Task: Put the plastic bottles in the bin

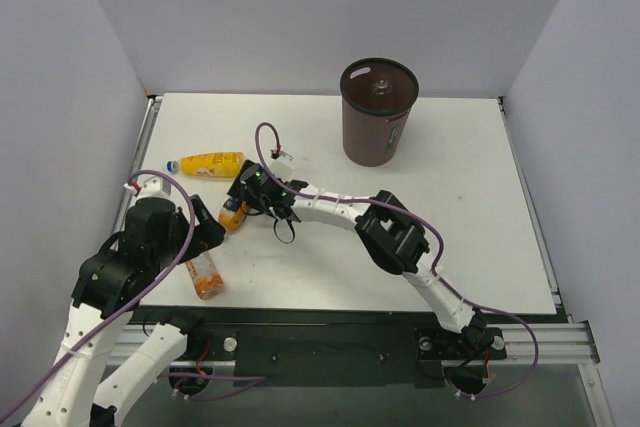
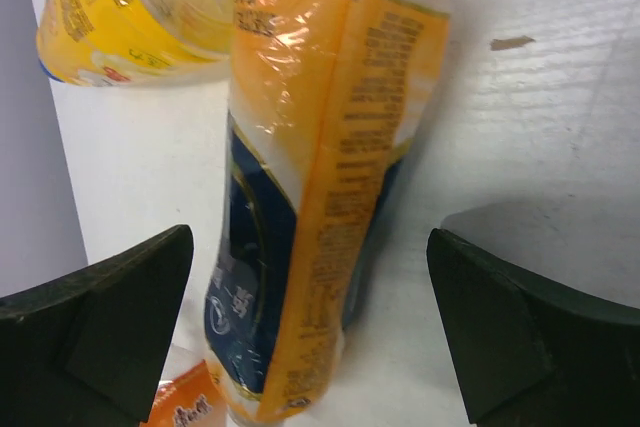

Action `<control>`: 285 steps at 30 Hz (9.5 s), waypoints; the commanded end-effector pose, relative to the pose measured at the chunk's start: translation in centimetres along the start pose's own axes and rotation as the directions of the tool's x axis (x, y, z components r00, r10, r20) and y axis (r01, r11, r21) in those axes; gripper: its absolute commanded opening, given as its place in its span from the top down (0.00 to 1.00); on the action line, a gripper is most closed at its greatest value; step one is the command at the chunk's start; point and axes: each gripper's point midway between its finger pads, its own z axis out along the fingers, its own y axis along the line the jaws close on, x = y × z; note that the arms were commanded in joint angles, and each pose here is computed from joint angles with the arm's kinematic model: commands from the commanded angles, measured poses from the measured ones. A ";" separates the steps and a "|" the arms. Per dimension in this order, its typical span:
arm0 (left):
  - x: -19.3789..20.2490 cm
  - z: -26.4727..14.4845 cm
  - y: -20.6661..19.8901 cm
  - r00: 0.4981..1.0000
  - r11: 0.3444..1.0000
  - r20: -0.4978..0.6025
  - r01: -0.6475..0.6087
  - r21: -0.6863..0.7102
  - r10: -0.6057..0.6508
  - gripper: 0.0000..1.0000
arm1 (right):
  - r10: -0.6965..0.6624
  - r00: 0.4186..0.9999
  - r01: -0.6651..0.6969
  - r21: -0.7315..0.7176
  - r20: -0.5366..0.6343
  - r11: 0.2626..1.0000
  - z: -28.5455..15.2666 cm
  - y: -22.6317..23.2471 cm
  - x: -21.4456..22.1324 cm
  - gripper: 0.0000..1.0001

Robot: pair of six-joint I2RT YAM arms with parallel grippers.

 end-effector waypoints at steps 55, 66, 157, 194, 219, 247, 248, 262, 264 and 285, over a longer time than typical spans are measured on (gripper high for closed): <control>0.4 -0.6 1.3 0.995 0.994 0.029 0.101 -0.035 -0.100 0.03 | -0.721 0.418 0.099 0.761 0.553 0.641 -20.8 -6.5 -50.3 0.21; 0.8 2.2 6.6 0.971 0.863 0.082 0.237 -0.447 -0.224 0.03 | -0.571 0.486 0.100 0.607 0.662 0.789 -25.0 -7.0 -46.8 0.00; 4.6 4.7 -15.1 0.957 0.702 -0.208 0.006 0.713 0.203 0.08 | -0.264 0.964 0.237 -0.427 -0.005 0.873 -22.2 4.8 -14.3 1.00; 1.6 4.3 -3.1 0.998 0.987 -0.026 0.068 0.149 -0.065 0.03 | -0.495 0.414 0.082 0.510 0.764 0.856 -28.0 -4.7 -50.9 0.15; -13.1 16.0 2.1 0.820 0.807 0.114 0.572 -0.146 -0.561 0.03 | -0.276 0.589 0.128 0.249 0.760 0.960 -34.8 -10.3 -37.9 0.00; -10.4 33.8 2.3 0.549 0.526 0.055 0.822 -0.219 -0.834 0.03 | -0.328 0.774 0.160 0.334 0.542 0.929 -34.9 -20.3 -24.1 0.01; -10.3 34.1 2.0 0.553 0.531 0.048 0.818 -0.222 -0.832 0.03 | -0.322 0.778 0.156 0.329 0.540 0.931 -34.9 -20.4 -23.9 0.02; -4.8 27.3 -8.1 0.891 0.926 -0.279 0.378 0.020 -0.358 0.93 | -0.377 0.782 0.200 0.373 0.497 0.906 -37.9 -20.4 -24.1 0.03; -3.3 24.2 -10.9 0.923 0.943 -0.324 0.279 0.182 -0.210 0.93 | -0.404 0.780 0.216 0.400 0.478 0.891 -38.2 -20.2 -24.5 0.03; 13.1 1.0 -18.8 0.889 0.497 -0.311 0.114 0.860 0.336 1.00 | -0.298 0.928 0.317 -0.051 0.225 0.947 -31.2 -9.5 -17.8 0.07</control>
